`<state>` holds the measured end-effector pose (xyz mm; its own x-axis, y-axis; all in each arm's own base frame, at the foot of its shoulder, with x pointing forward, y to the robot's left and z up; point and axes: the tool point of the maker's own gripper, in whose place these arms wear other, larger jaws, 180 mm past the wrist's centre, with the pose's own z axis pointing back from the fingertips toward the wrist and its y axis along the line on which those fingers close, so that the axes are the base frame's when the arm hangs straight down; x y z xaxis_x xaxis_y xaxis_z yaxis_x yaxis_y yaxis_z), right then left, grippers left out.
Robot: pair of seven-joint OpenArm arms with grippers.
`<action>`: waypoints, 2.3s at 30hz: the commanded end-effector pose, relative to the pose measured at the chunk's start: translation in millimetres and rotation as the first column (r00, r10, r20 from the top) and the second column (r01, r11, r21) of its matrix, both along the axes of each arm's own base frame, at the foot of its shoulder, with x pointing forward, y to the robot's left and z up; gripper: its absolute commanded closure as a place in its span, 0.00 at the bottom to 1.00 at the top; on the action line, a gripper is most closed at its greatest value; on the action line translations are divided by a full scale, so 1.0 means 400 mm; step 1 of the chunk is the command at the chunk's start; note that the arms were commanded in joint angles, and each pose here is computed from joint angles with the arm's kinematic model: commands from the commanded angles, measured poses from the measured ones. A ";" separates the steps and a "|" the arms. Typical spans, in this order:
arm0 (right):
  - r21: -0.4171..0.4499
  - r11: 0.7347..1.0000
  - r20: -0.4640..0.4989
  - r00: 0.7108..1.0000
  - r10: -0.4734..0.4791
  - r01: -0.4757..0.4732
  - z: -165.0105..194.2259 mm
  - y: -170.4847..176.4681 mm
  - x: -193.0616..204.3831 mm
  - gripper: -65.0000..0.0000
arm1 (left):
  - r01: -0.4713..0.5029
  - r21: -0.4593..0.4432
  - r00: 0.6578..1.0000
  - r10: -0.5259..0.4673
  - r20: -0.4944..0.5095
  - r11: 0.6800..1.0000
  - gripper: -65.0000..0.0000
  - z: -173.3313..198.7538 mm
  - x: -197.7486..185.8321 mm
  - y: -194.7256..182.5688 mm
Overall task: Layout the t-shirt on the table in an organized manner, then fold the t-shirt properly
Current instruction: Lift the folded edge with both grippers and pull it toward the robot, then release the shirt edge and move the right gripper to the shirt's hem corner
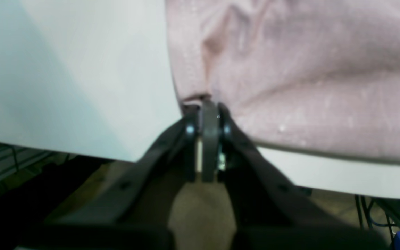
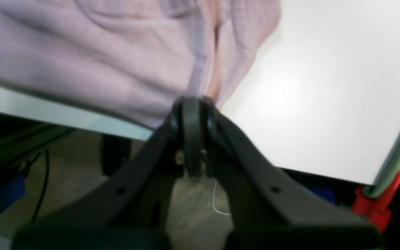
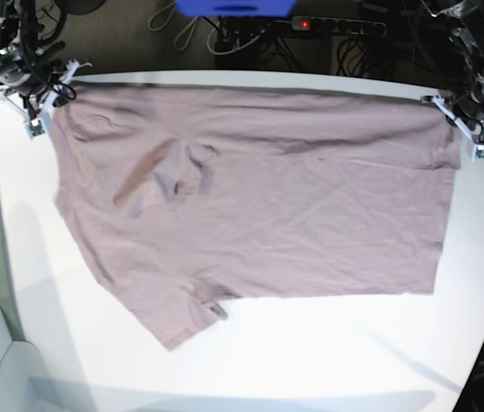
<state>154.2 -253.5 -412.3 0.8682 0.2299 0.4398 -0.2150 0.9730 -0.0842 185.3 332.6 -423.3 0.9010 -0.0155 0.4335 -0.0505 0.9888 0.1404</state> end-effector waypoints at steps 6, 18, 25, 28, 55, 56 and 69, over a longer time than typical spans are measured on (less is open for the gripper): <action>-0.018 1.000 0.022 1.000 0.014 -0.013 0.018 -0.011 0.010 1.00 | 0.005 0.044 1.000 -0.006 0.023 0.999 1.00 0.036 0.013 0.036; -0.032 0.999 0.032 0.999 -0.010 0.012 0.027 -0.034 0.012 0.93 | 0.012 0.052 1.000 -0.012 0.002 0.999 1.00 0.029 -0.019 0.035; -0.028 1.000 0.030 0.999 -0.013 0.014 0.025 -0.031 0.010 0.67 | 0.013 0.050 1.000 -0.013 0.007 0.999 1.00 0.029 -0.015 0.033; -0.028 1.000 0.030 0.999 -0.013 0.014 0.025 -0.031 0.010 0.61 | 0.010 0.051 1.000 -0.010 0.010 0.999 0.99 0.031 -0.013 0.035; -0.106 0.987 0.188 0.977 -0.100 0.122 0.131 -0.159 0.115 0.31 | -0.123 0.148 0.972 0.088 0.220 0.981 0.43 0.202 0.068 0.136; -0.099 0.987 0.208 0.972 -0.105 0.128 0.139 -0.157 0.132 0.31 | -0.136 0.147 0.966 0.098 0.238 0.980 0.43 0.213 0.078 0.143; 0.040 0.999 0.451 0.892 -0.034 0.018 0.281 -0.027 0.534 0.31 | -0.162 0.093 0.915 0.114 0.387 0.982 0.26 0.291 0.210 0.142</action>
<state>364.4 -257.7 -311.8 0.6051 0.1747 0.7768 -0.1479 0.9833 -0.1059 266.2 384.0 -317.8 0.6855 0.0425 0.7268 -0.2538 0.9496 0.1838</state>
